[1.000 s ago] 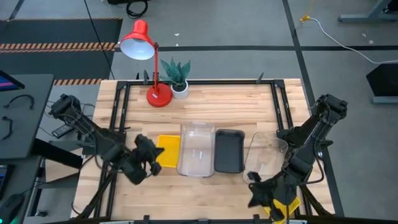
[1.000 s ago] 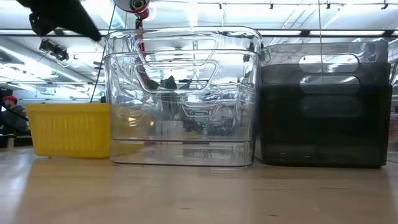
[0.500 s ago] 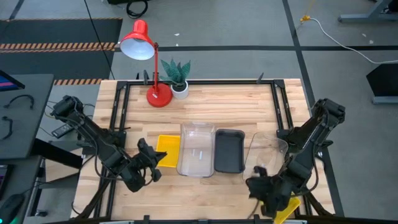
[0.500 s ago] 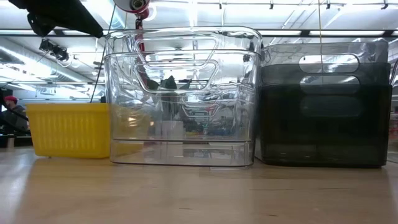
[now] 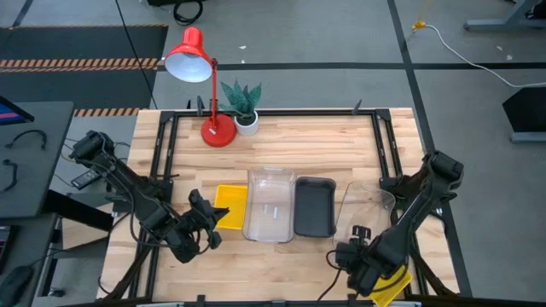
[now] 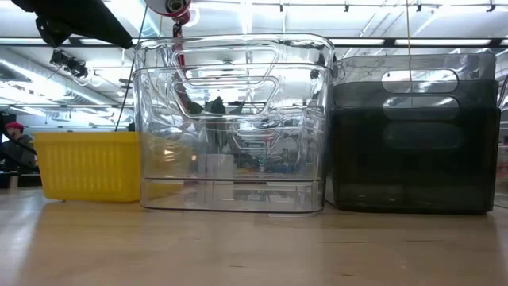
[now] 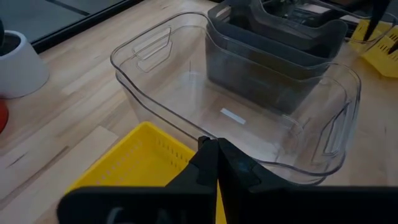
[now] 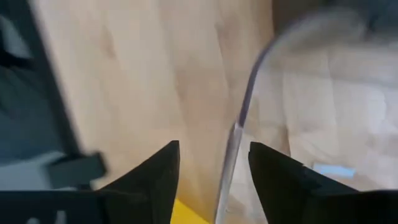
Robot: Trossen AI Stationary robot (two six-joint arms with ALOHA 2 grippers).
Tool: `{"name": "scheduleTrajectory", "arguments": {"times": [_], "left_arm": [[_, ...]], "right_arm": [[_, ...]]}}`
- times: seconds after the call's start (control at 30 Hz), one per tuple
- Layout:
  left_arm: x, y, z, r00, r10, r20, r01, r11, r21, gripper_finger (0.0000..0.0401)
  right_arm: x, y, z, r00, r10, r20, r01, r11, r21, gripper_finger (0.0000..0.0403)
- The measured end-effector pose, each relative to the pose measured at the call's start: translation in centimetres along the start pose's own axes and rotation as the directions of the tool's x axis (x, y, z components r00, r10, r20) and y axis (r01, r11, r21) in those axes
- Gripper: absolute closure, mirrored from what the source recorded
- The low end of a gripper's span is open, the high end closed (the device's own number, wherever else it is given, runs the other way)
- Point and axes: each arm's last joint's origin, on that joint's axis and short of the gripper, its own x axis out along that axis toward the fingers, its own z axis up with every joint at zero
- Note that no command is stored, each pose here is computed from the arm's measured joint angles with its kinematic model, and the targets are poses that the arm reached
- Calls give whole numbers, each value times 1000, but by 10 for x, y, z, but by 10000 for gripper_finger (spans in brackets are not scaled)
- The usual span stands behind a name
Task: Stack baskets by color
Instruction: Stack the transparent bin on the center transparent bin
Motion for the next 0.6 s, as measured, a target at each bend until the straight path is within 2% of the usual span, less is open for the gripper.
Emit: {"name": "scheduleTrajectory", "arguments": {"times": [0.1,0.2,0.3,0.47,0.53,0.6], "left_arm": [[0,0,0,1000,0,0,0,1000,0,391],[0,0,0,1000,0,0,0,1000,-2,385],[0,0,0,1000,0,0,0,1000,-2,387],[0,0,0,1000,-1,1,1,1000,-3,394],[0,0,0,1000,-2,1,2,1000,-5,393],[0,0,0,1000,-2,1,2,1000,-6,388]], "right_arm": [[19,1,-1,995,-69,-74,69,998,-7,199],[34,4,-1,989,-116,-96,112,993,-42,211],[44,6,-4,982,-139,-125,129,988,-91,251],[46,4,-7,972,-176,-156,156,979,-129,371],[41,0,-10,964,-202,-172,178,973,-147,390],[32,-5,-10,963,-217,-163,191,968,-162,387]]}}
